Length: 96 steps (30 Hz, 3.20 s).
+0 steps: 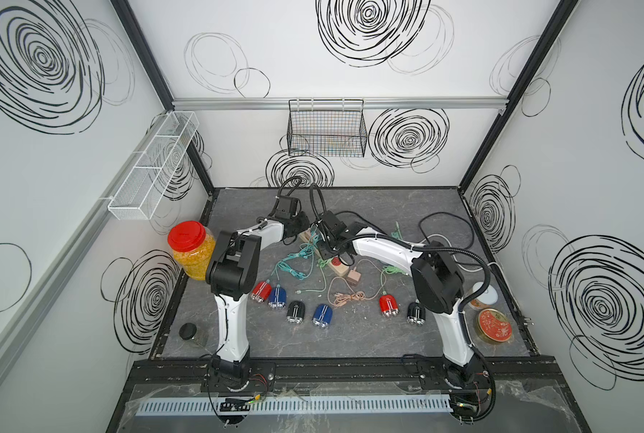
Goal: Unplug the electric shaver
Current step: Remove the plug from the socket.
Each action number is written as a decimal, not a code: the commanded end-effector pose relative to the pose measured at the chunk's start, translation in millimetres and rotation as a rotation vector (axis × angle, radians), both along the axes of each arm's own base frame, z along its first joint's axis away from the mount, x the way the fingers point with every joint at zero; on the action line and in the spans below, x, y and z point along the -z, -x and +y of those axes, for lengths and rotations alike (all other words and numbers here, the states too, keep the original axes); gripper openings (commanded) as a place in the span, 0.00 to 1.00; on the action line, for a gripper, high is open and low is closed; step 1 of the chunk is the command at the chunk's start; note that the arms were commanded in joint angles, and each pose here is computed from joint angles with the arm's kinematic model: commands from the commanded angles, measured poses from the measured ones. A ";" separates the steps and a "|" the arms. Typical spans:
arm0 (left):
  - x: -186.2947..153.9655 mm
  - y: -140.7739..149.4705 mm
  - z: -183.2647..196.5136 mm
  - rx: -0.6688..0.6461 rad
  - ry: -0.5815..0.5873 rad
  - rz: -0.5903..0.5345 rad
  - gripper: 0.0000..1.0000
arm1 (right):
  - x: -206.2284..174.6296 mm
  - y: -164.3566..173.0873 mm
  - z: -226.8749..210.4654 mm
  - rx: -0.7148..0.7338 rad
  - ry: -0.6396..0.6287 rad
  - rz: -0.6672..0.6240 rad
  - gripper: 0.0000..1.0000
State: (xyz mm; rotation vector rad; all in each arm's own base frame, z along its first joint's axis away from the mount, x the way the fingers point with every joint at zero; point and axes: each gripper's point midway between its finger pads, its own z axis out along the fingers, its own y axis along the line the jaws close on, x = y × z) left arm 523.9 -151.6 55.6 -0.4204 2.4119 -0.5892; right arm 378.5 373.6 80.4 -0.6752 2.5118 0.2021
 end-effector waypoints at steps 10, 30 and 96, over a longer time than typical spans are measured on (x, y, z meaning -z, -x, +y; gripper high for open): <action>50.5 35.1 -3.9 0.029 -0.055 0.136 0.16 | -13.6 -5.7 -12.9 0.010 0.041 -0.052 0.30; 70.6 48.1 0.3 0.030 -0.172 0.186 0.22 | -29.4 -10.9 -19.1 0.017 0.077 -0.125 0.30; 33.8 53.9 8.2 -0.010 0.039 0.065 0.26 | -88.0 -0.8 -36.0 0.013 -0.001 -0.241 0.28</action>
